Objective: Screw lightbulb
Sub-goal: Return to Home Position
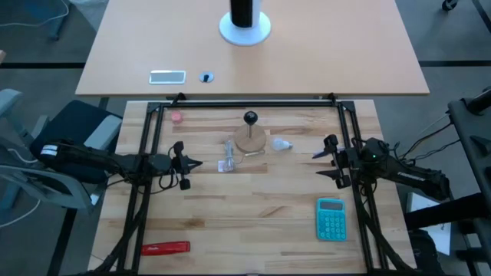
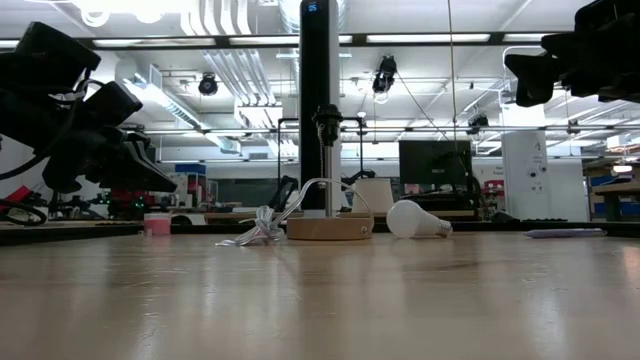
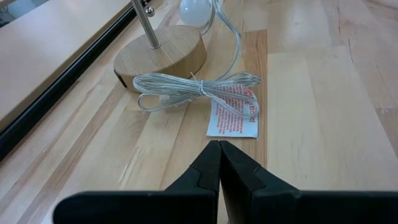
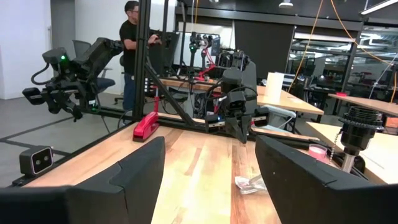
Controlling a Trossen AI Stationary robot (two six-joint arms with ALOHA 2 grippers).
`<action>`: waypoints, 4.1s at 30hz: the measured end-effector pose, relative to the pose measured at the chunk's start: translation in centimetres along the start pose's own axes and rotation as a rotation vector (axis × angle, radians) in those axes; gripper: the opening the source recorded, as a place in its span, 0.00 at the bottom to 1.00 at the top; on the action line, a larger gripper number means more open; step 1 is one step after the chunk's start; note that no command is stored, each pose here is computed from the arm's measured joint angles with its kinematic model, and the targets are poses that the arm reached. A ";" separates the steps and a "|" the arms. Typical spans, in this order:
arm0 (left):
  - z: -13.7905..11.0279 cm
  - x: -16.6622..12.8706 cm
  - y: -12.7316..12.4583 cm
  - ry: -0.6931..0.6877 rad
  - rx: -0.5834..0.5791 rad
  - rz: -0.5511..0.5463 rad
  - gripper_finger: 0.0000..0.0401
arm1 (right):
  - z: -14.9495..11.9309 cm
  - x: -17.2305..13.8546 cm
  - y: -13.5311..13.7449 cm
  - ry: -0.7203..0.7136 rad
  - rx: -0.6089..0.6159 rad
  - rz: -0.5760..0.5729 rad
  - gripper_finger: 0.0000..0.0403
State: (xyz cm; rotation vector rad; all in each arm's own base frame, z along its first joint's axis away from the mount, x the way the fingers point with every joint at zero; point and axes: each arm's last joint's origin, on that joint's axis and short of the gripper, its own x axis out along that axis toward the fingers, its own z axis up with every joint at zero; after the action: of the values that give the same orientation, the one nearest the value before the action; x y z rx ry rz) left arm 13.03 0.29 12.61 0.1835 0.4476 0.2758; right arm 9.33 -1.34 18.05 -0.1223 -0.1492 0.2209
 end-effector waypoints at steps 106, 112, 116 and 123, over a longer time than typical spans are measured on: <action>0.0 0.0 0.0 0.000 0.000 0.000 0.00 | 0.0 0.0 0.0 0.000 0.000 0.000 0.65; 0.0 0.0 0.0 0.000 0.000 0.000 0.00 | 0.0 0.0 0.0 0.000 0.000 0.000 0.63; 0.0 0.0 0.0 0.000 0.000 0.000 0.00 | 0.0 0.0 0.0 0.000 0.000 0.000 0.61; 0.0 0.0 0.0 0.000 0.000 0.000 0.00 | 0.0 0.0 0.0 0.000 0.000 -0.001 0.59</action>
State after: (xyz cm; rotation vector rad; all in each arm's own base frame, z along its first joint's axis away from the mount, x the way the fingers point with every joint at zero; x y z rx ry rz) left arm 13.03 0.29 12.61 0.1835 0.4479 0.2758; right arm 9.33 -1.34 18.05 -0.1221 -0.1487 0.2204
